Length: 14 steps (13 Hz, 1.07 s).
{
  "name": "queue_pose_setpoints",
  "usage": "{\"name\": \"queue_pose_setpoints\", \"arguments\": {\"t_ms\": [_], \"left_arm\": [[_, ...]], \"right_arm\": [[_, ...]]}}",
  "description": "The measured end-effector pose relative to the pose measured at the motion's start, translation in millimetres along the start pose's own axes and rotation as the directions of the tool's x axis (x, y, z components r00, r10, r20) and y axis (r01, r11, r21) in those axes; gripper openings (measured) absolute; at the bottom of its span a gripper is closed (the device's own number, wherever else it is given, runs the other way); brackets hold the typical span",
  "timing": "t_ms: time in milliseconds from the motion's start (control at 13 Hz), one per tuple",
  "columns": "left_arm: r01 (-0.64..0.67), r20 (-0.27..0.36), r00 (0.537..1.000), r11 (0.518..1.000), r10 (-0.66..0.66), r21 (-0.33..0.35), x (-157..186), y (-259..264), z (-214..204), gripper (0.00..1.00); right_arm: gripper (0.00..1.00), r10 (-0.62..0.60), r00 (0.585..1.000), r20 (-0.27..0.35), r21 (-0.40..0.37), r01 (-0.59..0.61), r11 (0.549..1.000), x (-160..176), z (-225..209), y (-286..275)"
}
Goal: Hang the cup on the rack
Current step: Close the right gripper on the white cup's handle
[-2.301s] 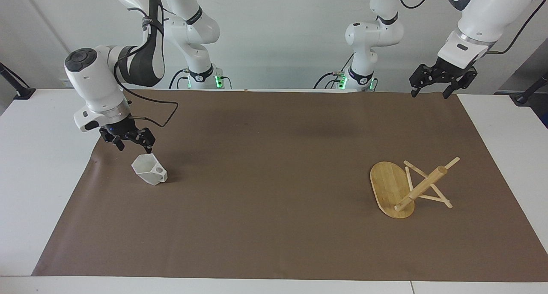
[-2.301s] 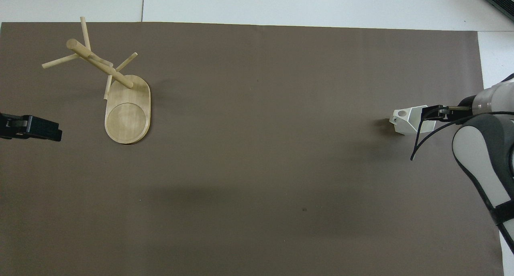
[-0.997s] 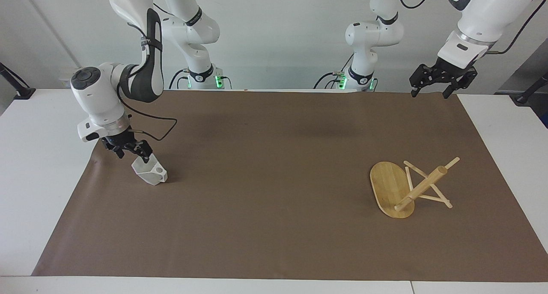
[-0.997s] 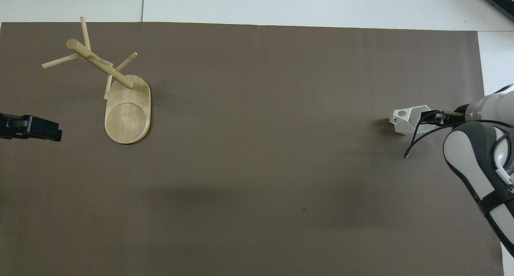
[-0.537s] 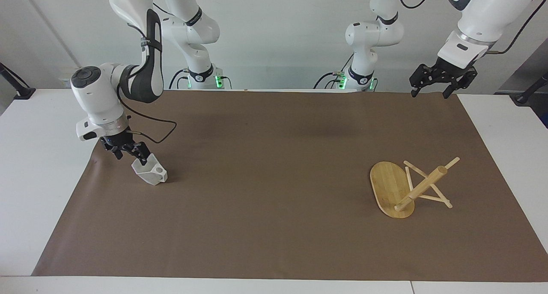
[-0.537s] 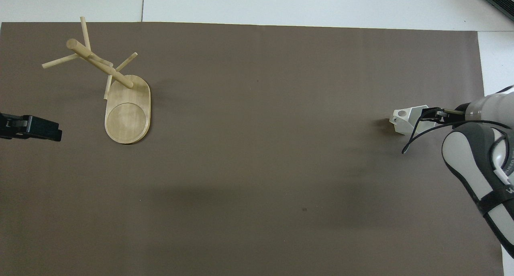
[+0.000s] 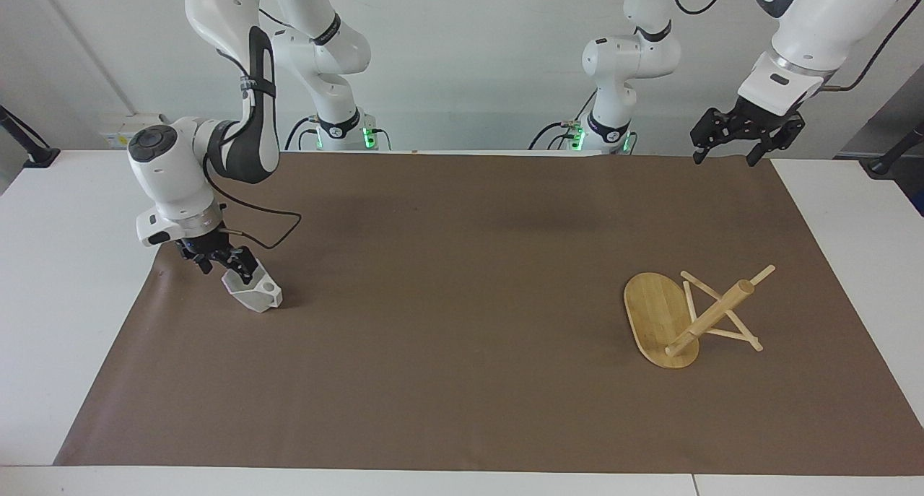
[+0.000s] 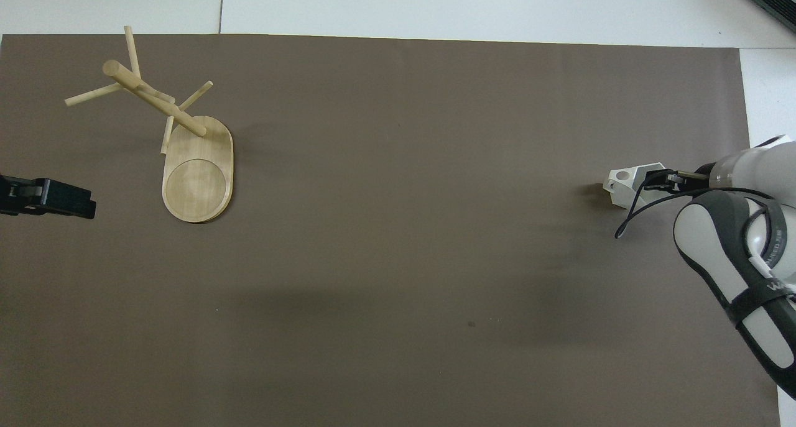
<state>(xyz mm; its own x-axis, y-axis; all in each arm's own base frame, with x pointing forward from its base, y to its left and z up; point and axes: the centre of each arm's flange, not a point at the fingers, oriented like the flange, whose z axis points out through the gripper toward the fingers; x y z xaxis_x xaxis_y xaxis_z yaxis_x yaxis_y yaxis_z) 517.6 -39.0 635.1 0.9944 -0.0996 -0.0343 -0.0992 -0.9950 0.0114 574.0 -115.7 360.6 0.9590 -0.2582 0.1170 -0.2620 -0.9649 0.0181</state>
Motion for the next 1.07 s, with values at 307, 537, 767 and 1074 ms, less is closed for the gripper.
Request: {"name": "queue_pose_setpoints", "arguments": {"t_ms": [307, 537, 767, 1074], "left_arm": [[0.0, 0.0, 1.0, 1.0, 0.0, 0.0, 0.0, 0.0, 0.0, 1.0], [0.0, 0.0, 1.0, 1.0, 0.0, 0.0, 0.0, 0.0, 0.0, 1.0], [0.0, 0.0, 1.0, 1.0, 0.0, 0.0, 0.0, 0.0, 0.0, 1.0], [0.0, 0.0, 1.0, 1.0, 0.0, 0.0, 0.0, 0.0, 0.0, 1.0]], "right_arm": [[0.89, 0.0, 1.0, 0.0, 0.0, 0.0, 1.0, -0.1, 0.1, -0.2], [0.55, -0.001, 1.0, 0.0, 0.0, 0.001, 1.0, -0.1, 0.1, -0.4], [0.38, -0.001, 1.0, 0.019, -0.001, 0.001, 1.0, -1.6, 0.5, -0.5], [0.11, -0.001, 1.0, 0.026, 0.0, 0.001, 1.0, -0.8, -3.4, -1.2]]}}
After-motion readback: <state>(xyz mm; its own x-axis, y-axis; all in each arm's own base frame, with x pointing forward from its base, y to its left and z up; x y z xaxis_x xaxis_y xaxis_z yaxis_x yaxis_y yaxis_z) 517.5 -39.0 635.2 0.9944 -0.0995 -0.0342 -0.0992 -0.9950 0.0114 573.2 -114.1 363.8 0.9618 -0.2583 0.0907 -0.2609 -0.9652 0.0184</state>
